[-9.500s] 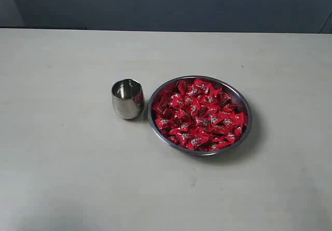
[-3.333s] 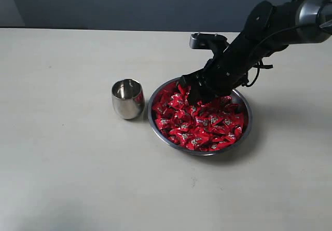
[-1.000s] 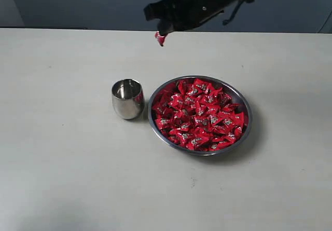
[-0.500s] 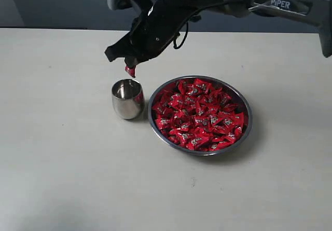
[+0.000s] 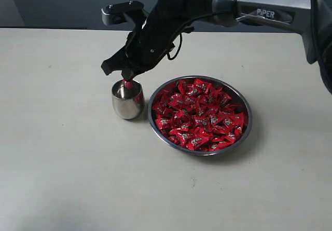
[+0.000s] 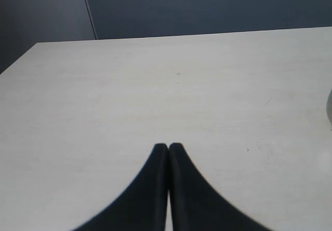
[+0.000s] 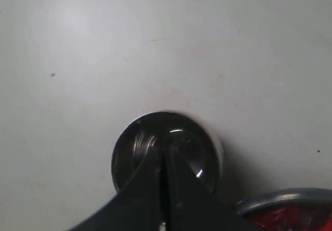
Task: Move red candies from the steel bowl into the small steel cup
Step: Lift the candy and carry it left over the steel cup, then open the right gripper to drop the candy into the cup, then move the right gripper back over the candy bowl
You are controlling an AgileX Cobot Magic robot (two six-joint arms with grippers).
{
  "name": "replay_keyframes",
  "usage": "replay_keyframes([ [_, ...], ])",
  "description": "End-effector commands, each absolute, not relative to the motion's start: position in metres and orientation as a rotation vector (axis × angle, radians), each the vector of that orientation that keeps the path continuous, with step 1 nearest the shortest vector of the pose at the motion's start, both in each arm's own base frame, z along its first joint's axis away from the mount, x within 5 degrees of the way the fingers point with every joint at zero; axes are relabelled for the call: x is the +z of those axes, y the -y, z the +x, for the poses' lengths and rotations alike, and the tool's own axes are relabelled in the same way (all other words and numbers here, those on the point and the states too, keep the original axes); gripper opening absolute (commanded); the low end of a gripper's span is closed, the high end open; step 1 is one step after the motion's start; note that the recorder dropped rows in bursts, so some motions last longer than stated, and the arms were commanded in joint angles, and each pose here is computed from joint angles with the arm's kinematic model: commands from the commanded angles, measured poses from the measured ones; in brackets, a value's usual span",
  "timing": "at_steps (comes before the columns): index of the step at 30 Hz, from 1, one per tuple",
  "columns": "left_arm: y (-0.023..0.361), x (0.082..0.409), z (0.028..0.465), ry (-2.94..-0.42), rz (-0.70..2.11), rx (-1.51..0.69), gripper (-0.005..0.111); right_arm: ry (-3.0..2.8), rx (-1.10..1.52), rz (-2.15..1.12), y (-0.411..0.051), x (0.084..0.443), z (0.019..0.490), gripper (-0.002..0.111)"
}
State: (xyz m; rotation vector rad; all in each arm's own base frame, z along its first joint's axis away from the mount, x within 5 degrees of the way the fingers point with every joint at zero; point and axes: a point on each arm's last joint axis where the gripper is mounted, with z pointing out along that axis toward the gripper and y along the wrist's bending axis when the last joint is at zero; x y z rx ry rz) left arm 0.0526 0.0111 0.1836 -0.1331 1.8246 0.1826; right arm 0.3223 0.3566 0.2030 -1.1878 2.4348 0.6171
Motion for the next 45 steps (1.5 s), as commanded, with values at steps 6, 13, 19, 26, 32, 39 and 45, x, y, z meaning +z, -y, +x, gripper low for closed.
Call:
replay_keyframes([
  [6, -0.011, 0.183, 0.053, -1.817, -0.126, 0.179, 0.000, -2.390, 0.573, -1.221, -0.362, 0.204, 0.320, 0.015],
  [13, -0.011, 0.183, 0.053, -1.817, -0.126, 0.179, 0.000, -2.401, 0.580, -1.236, -0.359, 0.212, 0.317, 0.034],
  [19, -0.011, 0.183, 0.053, -1.817, -0.126, 0.179, 0.000, -2.293, 0.501, -1.217, -0.345, 0.247, 0.323, 0.014],
  [26, -0.011, 0.183, 0.053, -1.817, -0.126, 0.179, 0.000, -2.277, 0.559, -0.987, -0.308, 0.290, 0.335, -0.001],
  [32, -0.011, 0.183, 0.053, -1.817, -0.126, 0.179, 0.000, -2.197, 0.541, -0.823, -0.270, 0.298, 0.325, -0.001],
  [39, -0.011, 0.183, 0.053, -1.817, -0.126, 0.179, 0.000, -2.180, 0.478, -0.606, -0.208, 0.276, 0.303, -0.001],
  [45, -0.011, 0.183, 0.053, -1.817, -0.126, 0.179, 0.000, -2.284, 0.406, -0.494, -0.166, 0.240, 0.292, -0.001],
])
